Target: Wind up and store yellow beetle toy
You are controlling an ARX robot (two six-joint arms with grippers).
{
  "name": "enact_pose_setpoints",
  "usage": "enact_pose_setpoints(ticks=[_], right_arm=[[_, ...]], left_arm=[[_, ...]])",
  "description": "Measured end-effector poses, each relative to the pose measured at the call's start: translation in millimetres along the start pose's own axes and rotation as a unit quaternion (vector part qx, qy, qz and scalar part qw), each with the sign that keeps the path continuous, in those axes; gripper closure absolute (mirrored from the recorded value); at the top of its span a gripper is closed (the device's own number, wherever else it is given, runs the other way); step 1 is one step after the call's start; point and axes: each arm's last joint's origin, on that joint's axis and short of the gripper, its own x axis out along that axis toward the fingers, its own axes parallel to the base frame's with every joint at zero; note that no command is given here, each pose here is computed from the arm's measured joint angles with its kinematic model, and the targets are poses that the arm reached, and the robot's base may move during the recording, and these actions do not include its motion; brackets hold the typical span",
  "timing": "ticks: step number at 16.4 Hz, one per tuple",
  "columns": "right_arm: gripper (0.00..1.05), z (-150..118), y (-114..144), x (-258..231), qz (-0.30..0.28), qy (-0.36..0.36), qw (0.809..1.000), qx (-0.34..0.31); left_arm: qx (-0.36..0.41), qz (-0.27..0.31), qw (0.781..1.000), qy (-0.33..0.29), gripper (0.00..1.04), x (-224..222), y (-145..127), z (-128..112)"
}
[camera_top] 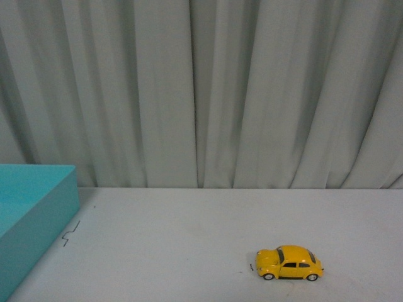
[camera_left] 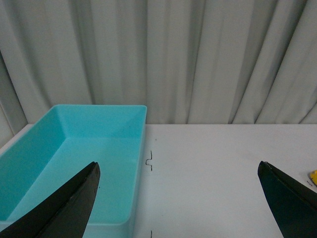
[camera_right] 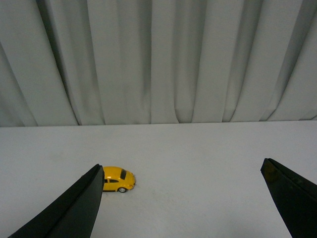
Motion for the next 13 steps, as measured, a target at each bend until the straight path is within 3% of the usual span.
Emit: enact_pose_setpoints(ticks=[13], right_arm=[[0.07,0.0,0.0,0.0,0.000,0.000,1.000,0.000]], left_arm=[[0.000,0.000,1.000,0.000,0.07,0.0,0.0,0.0]])
